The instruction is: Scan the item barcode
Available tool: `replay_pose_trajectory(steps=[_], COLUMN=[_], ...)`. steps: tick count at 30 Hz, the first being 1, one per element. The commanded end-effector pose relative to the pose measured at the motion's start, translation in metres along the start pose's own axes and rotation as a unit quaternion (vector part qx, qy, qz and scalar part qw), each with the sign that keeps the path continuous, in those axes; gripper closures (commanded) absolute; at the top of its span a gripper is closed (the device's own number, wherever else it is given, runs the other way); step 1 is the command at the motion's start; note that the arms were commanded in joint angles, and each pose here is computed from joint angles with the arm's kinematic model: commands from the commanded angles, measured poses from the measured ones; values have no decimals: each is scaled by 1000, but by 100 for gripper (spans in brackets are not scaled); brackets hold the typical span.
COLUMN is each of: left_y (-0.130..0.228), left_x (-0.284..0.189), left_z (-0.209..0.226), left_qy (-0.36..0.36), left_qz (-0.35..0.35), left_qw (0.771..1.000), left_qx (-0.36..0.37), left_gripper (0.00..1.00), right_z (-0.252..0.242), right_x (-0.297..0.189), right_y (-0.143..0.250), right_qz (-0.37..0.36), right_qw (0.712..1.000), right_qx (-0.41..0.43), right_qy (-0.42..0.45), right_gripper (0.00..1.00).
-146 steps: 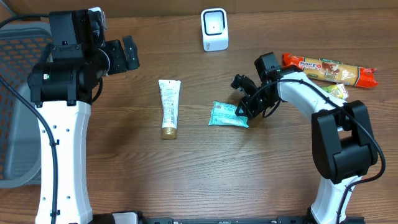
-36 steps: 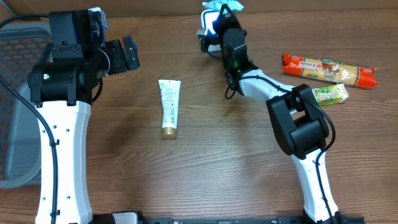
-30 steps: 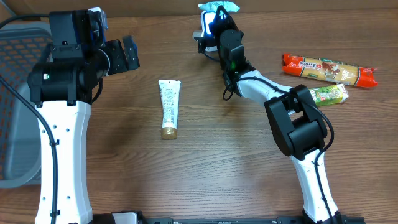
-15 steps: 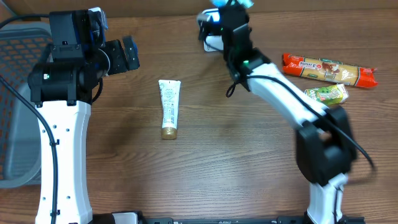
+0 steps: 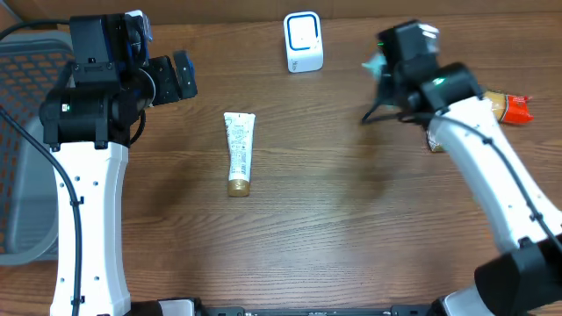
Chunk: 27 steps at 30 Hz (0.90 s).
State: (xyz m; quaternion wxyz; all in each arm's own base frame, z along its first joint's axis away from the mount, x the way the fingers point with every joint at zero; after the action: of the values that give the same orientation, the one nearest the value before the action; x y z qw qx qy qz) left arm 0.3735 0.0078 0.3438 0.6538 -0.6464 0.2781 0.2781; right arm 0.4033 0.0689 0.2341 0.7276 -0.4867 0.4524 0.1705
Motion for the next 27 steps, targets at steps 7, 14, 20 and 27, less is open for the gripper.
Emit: replay_pose_trajectory(steps=[7, 14, 20, 27], left_y=[-2, -2, -2, -2], left_x=[1, 1, 1, 1], left_z=[1, 1, 1, 1], left_qy=[-3, -3, -3, -3], left_qz=[-2, -2, -2, -2], left_qw=[1000, 1000, 1000, 1000], left_qx=[1, 1, 1, 1], left_gripper=[0, 1, 1, 0], right_z=[-128, -133, -77, 52], right_x=[83, 100, 71, 9], right_y=[-13, -3, -30, 14], right_qz=[15, 13, 66, 149], right_qw=[902, 912, 974, 935], right_qx=[423, 401, 201, 4], right_qy=[85, 78, -86, -323], right_gripper=[96, 21, 0, 0])
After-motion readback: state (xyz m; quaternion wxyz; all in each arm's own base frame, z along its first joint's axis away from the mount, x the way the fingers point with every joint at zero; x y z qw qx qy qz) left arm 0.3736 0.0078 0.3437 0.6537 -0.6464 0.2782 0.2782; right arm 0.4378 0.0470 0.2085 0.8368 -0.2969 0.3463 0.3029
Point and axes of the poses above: each gripper's point midway between its finger pads, its own x axis out along the fingers, its own z axis along the line the jaws close on, y = z × x, the point moved 3 cm from there along -x, back along the fingers, and after that the axes turned 12 degrees about x, right-handed, at the moved point
